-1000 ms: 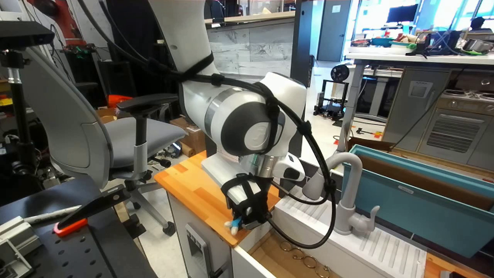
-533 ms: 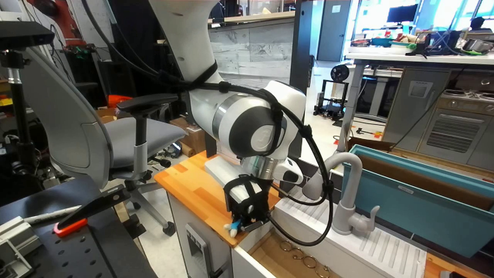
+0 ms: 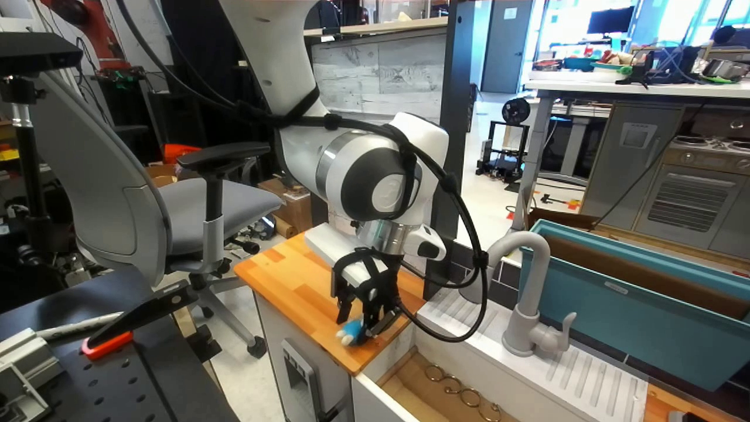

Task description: Move the white and blue toy to the right

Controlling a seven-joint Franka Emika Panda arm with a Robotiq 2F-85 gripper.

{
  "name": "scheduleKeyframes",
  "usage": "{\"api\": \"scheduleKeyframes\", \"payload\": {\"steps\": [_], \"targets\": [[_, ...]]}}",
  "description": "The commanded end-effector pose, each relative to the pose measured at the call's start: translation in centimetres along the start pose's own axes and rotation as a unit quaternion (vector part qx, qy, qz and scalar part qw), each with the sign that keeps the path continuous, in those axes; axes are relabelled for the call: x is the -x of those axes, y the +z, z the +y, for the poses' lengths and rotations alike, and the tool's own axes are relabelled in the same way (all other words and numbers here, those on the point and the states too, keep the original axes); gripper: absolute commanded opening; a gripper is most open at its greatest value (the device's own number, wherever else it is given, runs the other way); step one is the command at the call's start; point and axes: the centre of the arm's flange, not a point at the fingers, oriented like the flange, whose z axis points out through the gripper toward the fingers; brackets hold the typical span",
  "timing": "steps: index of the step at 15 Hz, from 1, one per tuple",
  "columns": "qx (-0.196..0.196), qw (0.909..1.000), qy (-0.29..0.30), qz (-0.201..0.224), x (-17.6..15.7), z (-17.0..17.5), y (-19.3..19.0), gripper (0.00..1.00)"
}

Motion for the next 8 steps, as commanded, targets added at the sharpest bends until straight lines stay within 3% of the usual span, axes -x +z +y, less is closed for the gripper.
{"api": "scheduleKeyframes", "payload": {"steps": [1, 4, 8], "targets": [[0.001, 0.9999, -0.014, 0.000, 0.5, -1.8, -1.9, 0.82], [0.001, 0.9999, -0.007, -0.009, 2.1, -2.9, -3.9, 1.00], [-0.009, 0.9983, 0.019, -0.055, 5.0, -4.1, -7.4, 1.00]]}}
